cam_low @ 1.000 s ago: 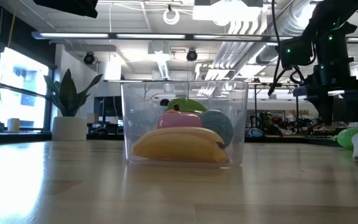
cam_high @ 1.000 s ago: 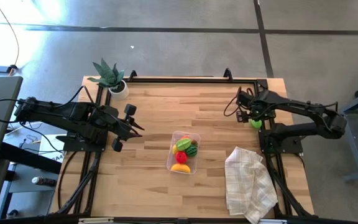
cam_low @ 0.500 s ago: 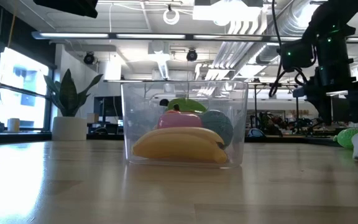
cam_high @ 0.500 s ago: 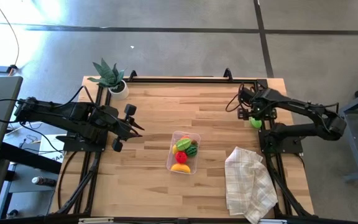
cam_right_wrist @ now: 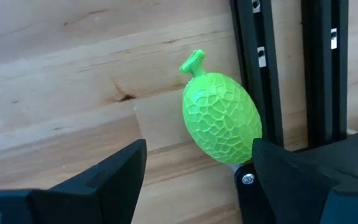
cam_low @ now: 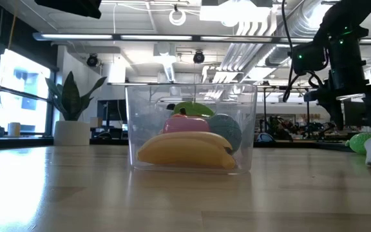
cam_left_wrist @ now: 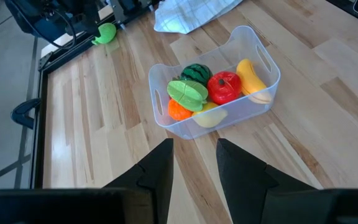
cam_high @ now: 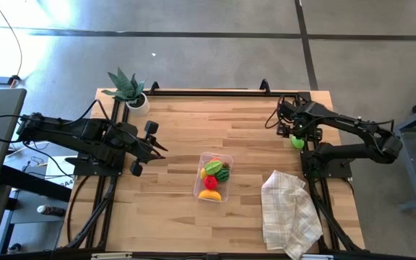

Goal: Pick and placing Produce into tupperware
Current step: Put the melon into the transparent bin

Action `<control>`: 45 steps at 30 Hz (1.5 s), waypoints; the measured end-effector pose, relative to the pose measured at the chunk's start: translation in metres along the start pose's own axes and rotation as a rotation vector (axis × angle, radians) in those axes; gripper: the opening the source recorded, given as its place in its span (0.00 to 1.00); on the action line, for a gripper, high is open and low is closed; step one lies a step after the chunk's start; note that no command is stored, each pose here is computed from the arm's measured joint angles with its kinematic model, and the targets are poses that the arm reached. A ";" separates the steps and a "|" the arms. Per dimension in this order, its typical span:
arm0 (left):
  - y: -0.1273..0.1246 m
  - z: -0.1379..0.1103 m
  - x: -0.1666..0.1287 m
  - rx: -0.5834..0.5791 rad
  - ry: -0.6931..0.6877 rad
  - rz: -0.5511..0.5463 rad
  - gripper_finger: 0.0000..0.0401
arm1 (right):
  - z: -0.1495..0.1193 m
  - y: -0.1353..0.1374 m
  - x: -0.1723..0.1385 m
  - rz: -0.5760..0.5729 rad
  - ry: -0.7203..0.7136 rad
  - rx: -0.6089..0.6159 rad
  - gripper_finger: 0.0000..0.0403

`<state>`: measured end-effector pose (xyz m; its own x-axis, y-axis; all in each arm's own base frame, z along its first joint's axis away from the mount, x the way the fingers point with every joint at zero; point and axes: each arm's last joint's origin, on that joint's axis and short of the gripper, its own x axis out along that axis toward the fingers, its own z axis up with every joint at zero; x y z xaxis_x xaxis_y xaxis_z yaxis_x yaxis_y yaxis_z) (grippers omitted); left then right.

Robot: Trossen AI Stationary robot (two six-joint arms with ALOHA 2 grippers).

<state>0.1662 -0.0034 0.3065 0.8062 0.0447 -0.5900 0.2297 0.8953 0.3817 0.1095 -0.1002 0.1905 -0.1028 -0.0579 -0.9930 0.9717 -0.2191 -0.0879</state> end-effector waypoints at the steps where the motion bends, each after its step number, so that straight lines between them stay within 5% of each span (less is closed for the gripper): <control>1: 0.000 0.000 0.000 0.000 0.000 0.000 0.28 | 0.000 0.000 0.000 0.001 -0.001 0.010 0.71; 8: 0.000 0.000 0.000 0.000 0.000 0.000 0.28 | 0.004 0.005 -0.008 0.043 -0.020 0.109 0.71; 17: 0.000 0.000 0.000 0.000 0.000 0.000 0.28 | 0.004 0.000 -0.012 0.088 0.151 -0.061 0.71; 23: 0.000 0.000 0.000 0.000 0.000 0.000 0.28 | 0.014 -0.003 -0.042 0.084 0.109 -0.191 0.71; 29: 0.000 0.000 0.000 0.000 0.000 0.000 0.28 | 0.017 -0.010 -0.053 -0.040 0.026 -0.359 0.71; 45: 0.000 0.000 0.000 0.000 0.000 0.000 0.28 | 0.023 -0.012 -0.019 -0.048 0.081 -0.409 0.71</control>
<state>0.1662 -0.0034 0.3065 0.8063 0.0446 -0.5898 0.2296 0.8954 0.3816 0.0954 -0.1187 0.2125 -0.1486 0.0236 -0.9886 0.9722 0.1863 -0.1417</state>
